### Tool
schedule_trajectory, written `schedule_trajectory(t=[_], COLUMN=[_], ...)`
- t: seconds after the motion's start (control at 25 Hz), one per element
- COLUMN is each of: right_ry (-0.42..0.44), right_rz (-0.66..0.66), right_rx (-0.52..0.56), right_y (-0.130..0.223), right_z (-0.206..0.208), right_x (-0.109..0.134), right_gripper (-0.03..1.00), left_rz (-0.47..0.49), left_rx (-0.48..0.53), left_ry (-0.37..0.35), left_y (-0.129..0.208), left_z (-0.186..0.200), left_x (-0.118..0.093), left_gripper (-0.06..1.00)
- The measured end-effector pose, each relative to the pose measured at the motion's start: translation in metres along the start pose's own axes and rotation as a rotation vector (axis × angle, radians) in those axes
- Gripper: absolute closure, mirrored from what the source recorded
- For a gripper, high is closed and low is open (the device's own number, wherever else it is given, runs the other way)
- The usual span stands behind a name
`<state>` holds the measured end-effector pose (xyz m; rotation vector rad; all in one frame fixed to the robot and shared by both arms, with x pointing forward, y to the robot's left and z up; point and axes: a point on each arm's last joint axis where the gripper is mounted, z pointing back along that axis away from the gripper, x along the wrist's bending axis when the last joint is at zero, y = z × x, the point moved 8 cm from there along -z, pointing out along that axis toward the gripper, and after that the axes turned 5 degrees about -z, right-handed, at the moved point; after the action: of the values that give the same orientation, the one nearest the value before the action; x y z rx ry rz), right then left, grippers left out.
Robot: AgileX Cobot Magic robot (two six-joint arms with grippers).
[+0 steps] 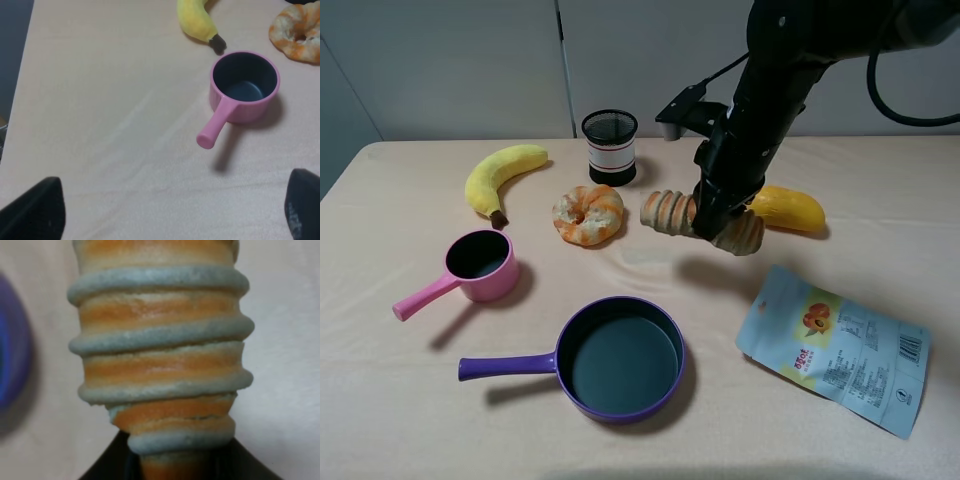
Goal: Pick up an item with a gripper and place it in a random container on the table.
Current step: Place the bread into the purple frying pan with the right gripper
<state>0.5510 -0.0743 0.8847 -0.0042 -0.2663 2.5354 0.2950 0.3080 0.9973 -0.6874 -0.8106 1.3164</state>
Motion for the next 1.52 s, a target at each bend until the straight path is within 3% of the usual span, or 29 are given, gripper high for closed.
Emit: schedule_trajectory(t=[0.72, 1.12, 1.52], right_ry=[-0.049, -0.055, -0.066], right_rz=[-0.047, -0.002, -0.042], right_rx=[0.098, 0.014, 0.017], right_y=[-0.007, -0.024, 0.003], right_z=[-0.009, -0.014, -0.046], right_x=[0.097, 0.145, 0.157], right_gripper=[0.80, 0.80, 0.81], left_rz=[0.000, 0.000, 0.000], left_rx=[0.000, 0.000, 0.000], left_ry=[0.000, 0.000, 0.000], left_y=[0.000, 0.000, 0.000], left_z=[0.000, 0.000, 0.000], left_x=[0.000, 0.000, 0.000], left_gripper=[0.06, 0.06, 0.06])
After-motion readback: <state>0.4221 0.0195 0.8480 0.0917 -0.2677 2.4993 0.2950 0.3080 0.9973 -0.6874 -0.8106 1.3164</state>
